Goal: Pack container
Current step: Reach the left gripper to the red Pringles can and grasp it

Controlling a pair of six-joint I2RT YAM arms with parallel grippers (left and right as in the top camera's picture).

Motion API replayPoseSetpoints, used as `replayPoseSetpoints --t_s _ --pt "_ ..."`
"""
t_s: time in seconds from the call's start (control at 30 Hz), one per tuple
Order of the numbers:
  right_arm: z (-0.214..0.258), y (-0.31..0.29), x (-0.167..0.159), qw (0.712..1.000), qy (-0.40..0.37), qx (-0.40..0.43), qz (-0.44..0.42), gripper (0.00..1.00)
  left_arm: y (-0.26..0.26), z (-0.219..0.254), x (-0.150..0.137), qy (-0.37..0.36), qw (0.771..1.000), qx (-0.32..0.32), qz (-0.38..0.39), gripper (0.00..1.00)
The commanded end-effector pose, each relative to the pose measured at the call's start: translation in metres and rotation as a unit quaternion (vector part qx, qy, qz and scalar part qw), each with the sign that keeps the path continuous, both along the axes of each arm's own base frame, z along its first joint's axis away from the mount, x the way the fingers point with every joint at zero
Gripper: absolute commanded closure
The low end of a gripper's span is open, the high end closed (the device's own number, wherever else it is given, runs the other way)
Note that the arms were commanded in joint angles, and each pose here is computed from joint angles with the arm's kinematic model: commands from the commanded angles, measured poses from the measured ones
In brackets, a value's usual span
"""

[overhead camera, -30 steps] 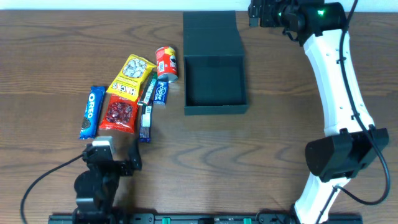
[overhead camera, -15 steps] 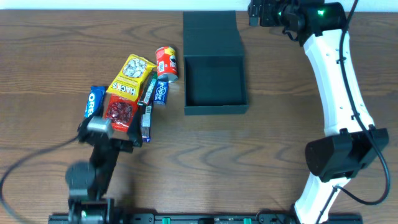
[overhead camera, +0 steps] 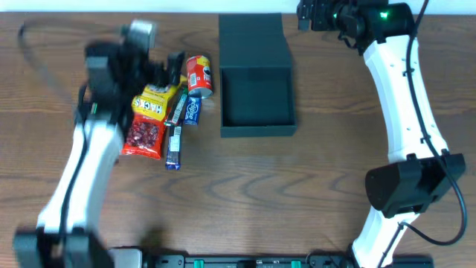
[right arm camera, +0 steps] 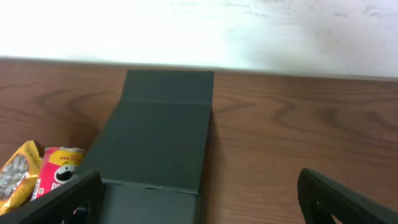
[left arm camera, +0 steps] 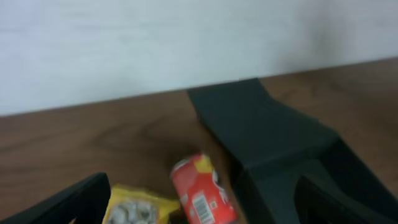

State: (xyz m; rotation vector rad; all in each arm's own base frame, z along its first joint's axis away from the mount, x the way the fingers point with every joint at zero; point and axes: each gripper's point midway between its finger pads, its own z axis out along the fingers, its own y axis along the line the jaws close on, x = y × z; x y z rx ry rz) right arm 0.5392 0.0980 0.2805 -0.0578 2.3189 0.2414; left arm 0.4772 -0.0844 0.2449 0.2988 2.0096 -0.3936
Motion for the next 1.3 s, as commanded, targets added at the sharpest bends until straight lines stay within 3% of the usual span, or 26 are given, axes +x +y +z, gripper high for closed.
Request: replayPoseSetpoints --t_s 0.0,0.07,0.2,0.27,0.47,0.63,0.9,1.07,1.27 --pt "-0.007 -0.011 0.003 1.000 0.006 -0.004 -0.004 0.01 -0.039 -0.008 0.039 0.017 0.998 0.021 -0.054 0.05" --pt "-0.007 -0.013 0.002 1.000 0.009 0.000 -0.003 0.01 -0.063 -0.033 0.062 0.055 0.995 0.033 -0.071 0.05" --pt "-0.012 -0.005 -0.004 1.000 0.024 0.004 0.009 0.01 -0.086 -0.086 0.081 0.104 0.990 0.040 -0.088 0.04" --pt "-0.016 0.000 -0.009 0.999 0.035 0.003 0.014 0.01 -0.089 -0.095 0.082 0.112 0.989 0.030 -0.093 0.04" --pt "-0.017 0.005 -0.012 0.999 0.040 0.002 0.018 0.01 -0.063 -0.101 0.085 0.193 0.978 -0.078 0.011 0.05" --pt "-0.017 0.006 -0.011 0.999 0.038 0.002 0.019 0.01 -0.035 -0.114 0.077 0.231 0.969 -0.078 0.036 0.04" --pt "-0.015 0.006 -0.009 0.999 0.033 0.003 0.019 0.01 -0.033 -0.116 0.075 0.237 0.967 -0.081 0.036 0.04" --pt "-0.016 0.006 -0.010 0.999 0.035 0.003 0.019 0.01 -0.040 -0.138 0.048 0.281 0.960 -0.020 0.008 0.05" --pt "-0.016 0.006 -0.010 0.999 0.035 0.003 0.019 0.01 -0.032 -0.151 0.043 0.284 0.955 0.062 0.053 0.05"
